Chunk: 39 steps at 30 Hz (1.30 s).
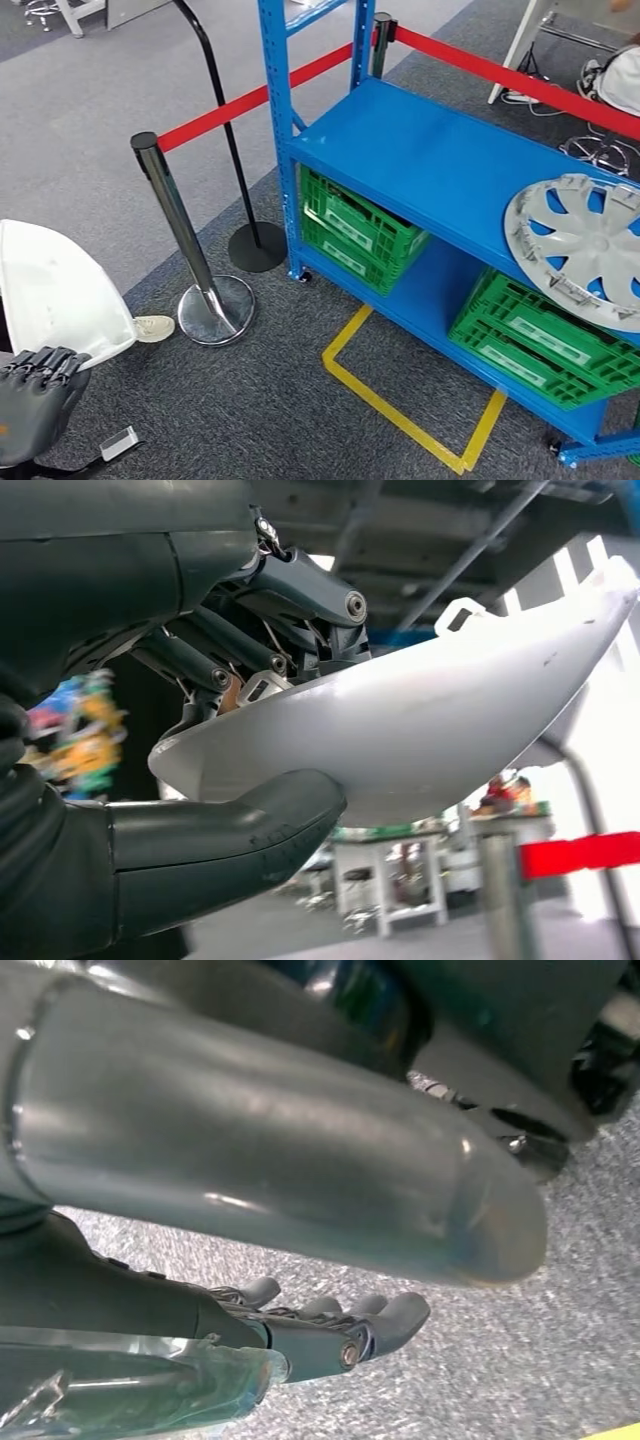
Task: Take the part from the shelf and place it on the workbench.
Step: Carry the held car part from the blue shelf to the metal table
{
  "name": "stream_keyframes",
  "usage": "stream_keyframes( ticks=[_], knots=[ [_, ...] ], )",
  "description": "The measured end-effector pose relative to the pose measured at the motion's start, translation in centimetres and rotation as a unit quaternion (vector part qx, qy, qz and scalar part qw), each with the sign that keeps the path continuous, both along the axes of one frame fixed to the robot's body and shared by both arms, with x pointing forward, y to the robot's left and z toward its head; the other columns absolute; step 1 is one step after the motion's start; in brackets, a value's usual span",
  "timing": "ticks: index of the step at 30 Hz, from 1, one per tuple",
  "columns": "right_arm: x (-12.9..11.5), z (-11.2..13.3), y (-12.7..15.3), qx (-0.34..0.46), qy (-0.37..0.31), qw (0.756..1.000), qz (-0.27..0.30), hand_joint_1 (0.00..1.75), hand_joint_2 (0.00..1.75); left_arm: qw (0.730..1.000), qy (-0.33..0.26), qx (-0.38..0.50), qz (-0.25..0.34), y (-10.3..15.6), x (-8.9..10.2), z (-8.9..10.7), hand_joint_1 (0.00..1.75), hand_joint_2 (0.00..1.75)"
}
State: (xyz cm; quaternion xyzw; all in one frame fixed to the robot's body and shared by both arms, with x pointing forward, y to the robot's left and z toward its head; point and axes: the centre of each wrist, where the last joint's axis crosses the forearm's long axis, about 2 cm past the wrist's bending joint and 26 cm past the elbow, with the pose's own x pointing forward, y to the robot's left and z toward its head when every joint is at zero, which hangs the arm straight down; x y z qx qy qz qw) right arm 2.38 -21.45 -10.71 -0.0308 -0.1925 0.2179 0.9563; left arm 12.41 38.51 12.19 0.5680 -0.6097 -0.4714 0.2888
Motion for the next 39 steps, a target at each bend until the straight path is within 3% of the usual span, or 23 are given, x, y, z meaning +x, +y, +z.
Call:
stream_keyframes(
  ticks=[3, 10, 24, 39],
  knots=[
    [0.6, 0.2, 0.8, 0.005, -0.005, 1.0, 0.007, 0.0, 0.0, 1.0, 0.012, 0.012, 0.006, 1.4, -1.4, 0.2, 1.5, 1.75],
    [0.6, 0.3, 1.3, 0.008, -0.01, 1.0, 0.007, 0.0, 0.0, 0.999, 0.021, 0.032, 0.004, 2.3, -1.9, 0.8, 1.5, 1.75],
    [0.0, 0.0, 0.0, 0.025, -0.017, 1.0, 0.006, 0.0, 0.0, 0.999, 0.016, 0.031, 0.015, 0.5, -0.3, 1.6, 1.5, 1.75],
    [-0.4, -0.1, -0.5, 0.022, -0.012, 1.0, 0.007, 0.0, 0.0, 1.0, 0.0, 0.004, 0.011, 0.6, 0.5, 2.7, 1.5, 1.75]
  ],
)
